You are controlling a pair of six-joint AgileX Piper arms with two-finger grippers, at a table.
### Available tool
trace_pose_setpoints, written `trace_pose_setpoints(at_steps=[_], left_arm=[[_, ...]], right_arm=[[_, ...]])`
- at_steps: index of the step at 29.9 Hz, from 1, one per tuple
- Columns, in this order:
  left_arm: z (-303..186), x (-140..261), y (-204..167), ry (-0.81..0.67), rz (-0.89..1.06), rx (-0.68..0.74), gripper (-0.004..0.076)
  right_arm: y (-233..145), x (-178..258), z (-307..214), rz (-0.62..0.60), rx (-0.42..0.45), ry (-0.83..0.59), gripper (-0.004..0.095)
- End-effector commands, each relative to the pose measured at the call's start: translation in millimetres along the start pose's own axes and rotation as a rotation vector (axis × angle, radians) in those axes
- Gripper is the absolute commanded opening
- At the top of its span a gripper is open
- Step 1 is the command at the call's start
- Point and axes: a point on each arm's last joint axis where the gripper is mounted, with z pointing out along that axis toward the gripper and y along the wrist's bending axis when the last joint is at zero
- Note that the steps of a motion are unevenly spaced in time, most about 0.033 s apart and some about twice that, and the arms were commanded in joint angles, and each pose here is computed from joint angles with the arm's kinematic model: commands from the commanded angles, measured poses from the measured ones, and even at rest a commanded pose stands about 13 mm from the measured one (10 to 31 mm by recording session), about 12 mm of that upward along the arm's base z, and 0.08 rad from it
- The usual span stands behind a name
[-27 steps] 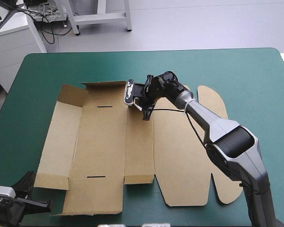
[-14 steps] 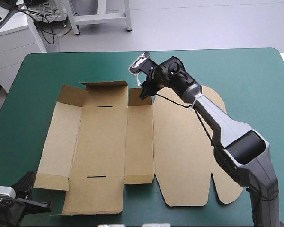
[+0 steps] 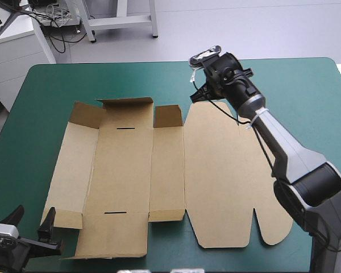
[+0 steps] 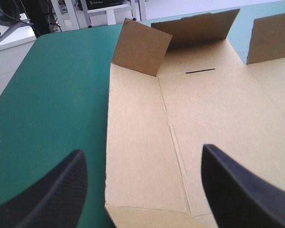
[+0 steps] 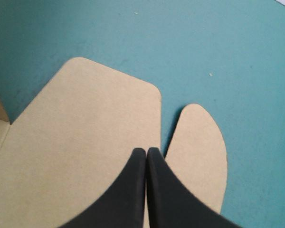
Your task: Fold the box
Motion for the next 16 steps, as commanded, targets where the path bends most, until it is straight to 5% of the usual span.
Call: trace_pose_setpoints(at_steps=[1,16], left_arm=[[-7,-12,0,-0.109,-0.006,0.008,0.0524],[1,-20,-1,-0.039,-0.005,0.01,0.0525]], right_arm=[[-36,5,-47,0.079,0.011,-0.111,-0.002],[-70,136,-107,0.158,0.014,-0.172,-0.002]])
